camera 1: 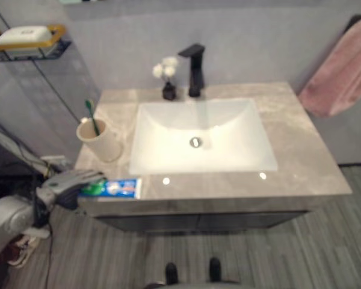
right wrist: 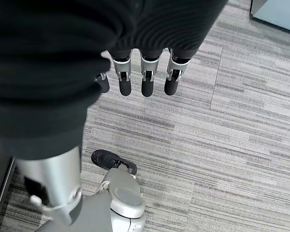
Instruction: Put brush and paste in cup on sink, flatten towel.
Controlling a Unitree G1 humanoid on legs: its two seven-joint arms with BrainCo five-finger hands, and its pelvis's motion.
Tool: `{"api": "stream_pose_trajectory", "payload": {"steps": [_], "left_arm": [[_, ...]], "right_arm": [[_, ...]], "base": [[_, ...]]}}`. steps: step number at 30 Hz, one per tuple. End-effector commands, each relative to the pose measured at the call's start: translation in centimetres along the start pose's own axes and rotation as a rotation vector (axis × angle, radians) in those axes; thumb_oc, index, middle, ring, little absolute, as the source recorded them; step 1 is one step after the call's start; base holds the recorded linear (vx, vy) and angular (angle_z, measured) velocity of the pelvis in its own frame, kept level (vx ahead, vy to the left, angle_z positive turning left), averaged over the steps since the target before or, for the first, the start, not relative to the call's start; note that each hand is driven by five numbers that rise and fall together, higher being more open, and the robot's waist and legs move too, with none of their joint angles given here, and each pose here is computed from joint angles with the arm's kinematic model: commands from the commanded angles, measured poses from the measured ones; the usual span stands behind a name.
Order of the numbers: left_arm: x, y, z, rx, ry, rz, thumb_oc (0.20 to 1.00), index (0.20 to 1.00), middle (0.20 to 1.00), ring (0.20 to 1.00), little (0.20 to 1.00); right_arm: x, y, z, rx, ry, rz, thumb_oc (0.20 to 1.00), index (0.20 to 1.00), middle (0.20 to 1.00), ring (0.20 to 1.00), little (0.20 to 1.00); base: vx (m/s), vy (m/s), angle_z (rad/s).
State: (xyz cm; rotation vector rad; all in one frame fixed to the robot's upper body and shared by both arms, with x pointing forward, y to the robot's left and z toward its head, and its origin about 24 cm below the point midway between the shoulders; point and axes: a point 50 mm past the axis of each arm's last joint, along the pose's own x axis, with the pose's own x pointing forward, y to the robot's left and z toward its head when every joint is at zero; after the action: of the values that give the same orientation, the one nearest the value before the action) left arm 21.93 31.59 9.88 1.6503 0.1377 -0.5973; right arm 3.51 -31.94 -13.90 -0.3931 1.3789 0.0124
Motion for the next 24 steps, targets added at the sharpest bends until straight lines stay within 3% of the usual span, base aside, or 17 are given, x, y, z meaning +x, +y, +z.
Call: {"api": "stream_pose_trajectory", "payload": {"steps": [1,5,6,7,8,24], "left_arm": [[-0.5,-4.5,-1.7,0.047,0.124,-0.192,1.0,1.0,1.0,1.0,1.0],[0.1,-7.1,-1.9,-0.006,0.174,-0.201,1.0,1.0,1.0,1.0,1.0],[0.5,-7.4,-1.5,-0.021,0.166,-0.2,0.617,0.617,0.617,0.617,0.617],[0.5,-7.6,-1.4,-0.028,0.168,-0.206,0.573,0.573,0.573,0.573,0.573],[0.7,-7.9,-1.2,-0.05,0.165,-0.201,0.2,0.2,0.2,0.2,0.2],[1.2,-8.5,-0.7,-0.14,0.19,-0.141,0.2,0.2,0.2,0.2,0.2]], "right_arm": [[-0.2,-1.0,0.0,0.013,0.0,-0.047,1.0,1.0,1.0,1.0,1.0],[-0.1,-0.9,0.2,0.002,-0.009,-0.052,1.0,1.0,1.0,1.0,1.0],[-0.1,-0.9,0.1,0.004,-0.007,-0.052,1.0,1.0,1.0,1.0,1.0],[-0.1,-0.9,0.1,0.001,-0.006,-0.052,1.0,1.0,1.0,1.0,1.0],[-0.1,-0.8,0.2,-0.003,-0.007,-0.05,1.0,1.0,1.0,1.0,1.0],[-0.1,-1.1,1.0,-0.016,-0.039,-0.079,1.0,1.0,1.0,1.0,1.0]], "base": [[0.0,0.0,0.0],[-0.01,0.009,0.02],[-0.01,0.023,0.03],[-0.01,0.017,0.03],[0.0,0.0,0.0],[0.0,0.0,0.0]]}}
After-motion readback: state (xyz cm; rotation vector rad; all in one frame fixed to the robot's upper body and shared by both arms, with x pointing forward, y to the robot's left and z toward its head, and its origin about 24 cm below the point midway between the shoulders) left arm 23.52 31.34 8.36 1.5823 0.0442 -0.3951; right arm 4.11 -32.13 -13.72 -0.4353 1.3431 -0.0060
